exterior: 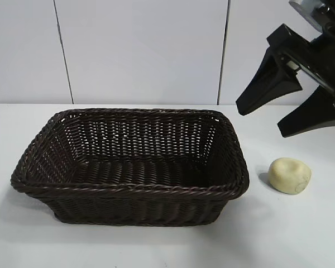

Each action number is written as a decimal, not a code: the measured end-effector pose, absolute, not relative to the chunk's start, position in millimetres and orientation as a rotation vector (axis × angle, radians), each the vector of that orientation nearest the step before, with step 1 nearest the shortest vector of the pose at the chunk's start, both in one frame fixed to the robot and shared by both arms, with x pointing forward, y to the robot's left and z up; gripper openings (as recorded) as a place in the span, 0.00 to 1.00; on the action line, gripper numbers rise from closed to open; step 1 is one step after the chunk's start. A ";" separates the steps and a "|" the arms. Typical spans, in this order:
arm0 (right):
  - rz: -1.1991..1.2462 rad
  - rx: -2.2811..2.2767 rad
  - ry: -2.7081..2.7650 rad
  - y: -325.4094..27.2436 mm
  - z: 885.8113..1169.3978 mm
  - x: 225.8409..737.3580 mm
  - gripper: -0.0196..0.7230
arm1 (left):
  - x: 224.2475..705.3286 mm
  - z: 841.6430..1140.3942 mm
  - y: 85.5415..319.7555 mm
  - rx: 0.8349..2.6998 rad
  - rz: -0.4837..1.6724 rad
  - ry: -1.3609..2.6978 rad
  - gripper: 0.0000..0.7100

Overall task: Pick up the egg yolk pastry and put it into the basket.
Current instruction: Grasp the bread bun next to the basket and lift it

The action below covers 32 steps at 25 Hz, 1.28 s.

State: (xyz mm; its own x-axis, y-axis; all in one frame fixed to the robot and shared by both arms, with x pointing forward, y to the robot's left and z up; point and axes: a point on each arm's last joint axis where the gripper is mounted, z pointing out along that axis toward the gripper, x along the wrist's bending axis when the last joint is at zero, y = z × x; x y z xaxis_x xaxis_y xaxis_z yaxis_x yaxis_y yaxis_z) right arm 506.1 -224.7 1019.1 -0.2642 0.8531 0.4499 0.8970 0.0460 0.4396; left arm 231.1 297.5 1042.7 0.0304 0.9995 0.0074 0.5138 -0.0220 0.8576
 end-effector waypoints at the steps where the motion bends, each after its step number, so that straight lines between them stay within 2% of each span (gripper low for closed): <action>1: -1.005 -1.887 -2.232 -226.3 1021.6 507.9 0.79 | 231.1 1042.7 297.5 1.620 0.894 1.565 0.85; 9: -0.791 -2.077 -2.383 -245.1 1045.6 520.7 0.79 | 231.1 1042.7 297.5 1.620 0.894 1.565 0.85; 14: -0.636 -2.149 -2.450 -255.1 1046.4 521.4 0.79 | 231.1 1042.7 297.5 1.620 0.894 1.565 0.85; 22: -0.454 -2.142 -2.413 -255.3 1009.1 538.6 0.79 | 231.0 1043.0 297.4 1.619 0.895 1.564 0.85; 32: -0.404 -2.219 -2.326 -268.8 964.4 565.4 0.79 | 231.0 1043.0 297.4 1.619 0.895 1.564 0.85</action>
